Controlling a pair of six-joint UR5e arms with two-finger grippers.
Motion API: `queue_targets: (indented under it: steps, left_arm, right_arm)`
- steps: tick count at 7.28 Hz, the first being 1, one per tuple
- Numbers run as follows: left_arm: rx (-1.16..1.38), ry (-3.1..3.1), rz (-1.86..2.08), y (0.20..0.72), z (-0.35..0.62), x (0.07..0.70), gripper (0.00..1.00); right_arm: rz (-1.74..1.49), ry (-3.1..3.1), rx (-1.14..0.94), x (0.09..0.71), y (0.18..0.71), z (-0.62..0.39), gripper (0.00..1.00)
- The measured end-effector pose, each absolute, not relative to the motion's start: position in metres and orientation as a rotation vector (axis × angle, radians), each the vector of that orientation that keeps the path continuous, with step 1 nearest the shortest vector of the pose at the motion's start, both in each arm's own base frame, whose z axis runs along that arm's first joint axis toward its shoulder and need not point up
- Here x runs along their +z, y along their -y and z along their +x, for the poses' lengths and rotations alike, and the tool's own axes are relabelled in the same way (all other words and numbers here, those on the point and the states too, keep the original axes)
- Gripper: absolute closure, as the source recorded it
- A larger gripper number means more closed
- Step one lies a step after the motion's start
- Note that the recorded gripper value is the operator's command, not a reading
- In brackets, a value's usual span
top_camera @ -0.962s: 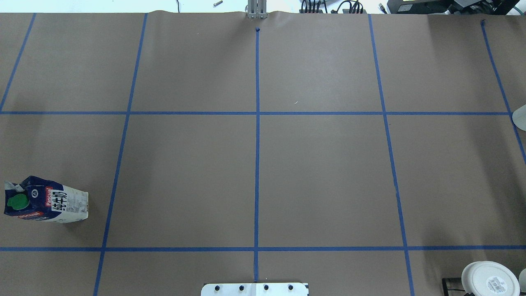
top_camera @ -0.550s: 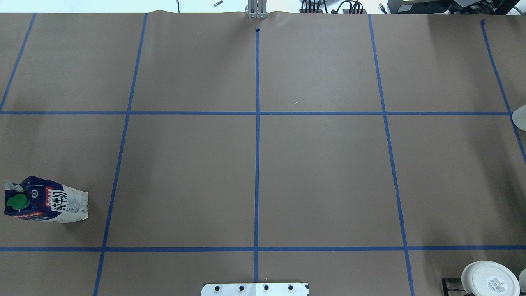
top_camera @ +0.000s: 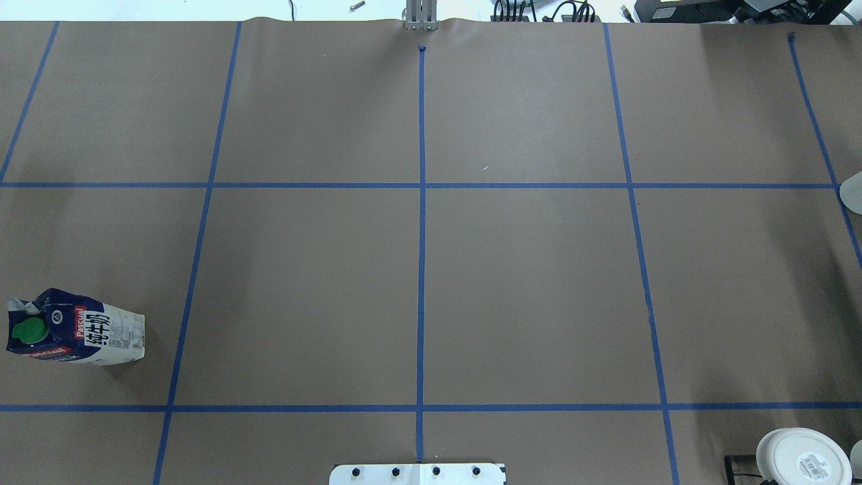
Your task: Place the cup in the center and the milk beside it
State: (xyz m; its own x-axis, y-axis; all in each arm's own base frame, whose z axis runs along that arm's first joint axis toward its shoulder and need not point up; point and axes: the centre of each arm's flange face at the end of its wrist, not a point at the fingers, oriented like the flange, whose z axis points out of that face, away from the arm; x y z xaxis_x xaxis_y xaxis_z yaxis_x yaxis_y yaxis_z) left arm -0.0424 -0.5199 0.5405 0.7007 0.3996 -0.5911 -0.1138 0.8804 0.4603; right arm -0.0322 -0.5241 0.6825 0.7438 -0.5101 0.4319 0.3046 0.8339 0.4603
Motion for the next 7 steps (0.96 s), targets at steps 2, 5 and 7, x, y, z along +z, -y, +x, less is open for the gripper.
queue_targets:
  steps: [2,5,7]
  left_arm:
    - [0.296,-0.745,0.414,0.520,-0.042,0.541,0.01]
    - [0.296,-0.744,0.413,0.519,-0.042,0.541,0.01]
    - [0.296,-0.745,0.414,0.517,-0.043,0.544,0.01]
  right_arm:
    - [0.360,0.567,-0.479,0.695,0.524,-0.033,0.81]
    - [0.346,0.553,-0.487,0.705,0.521,-0.034,1.00]
    - [0.359,0.562,-0.491,0.697,0.523,-0.035,1.00]
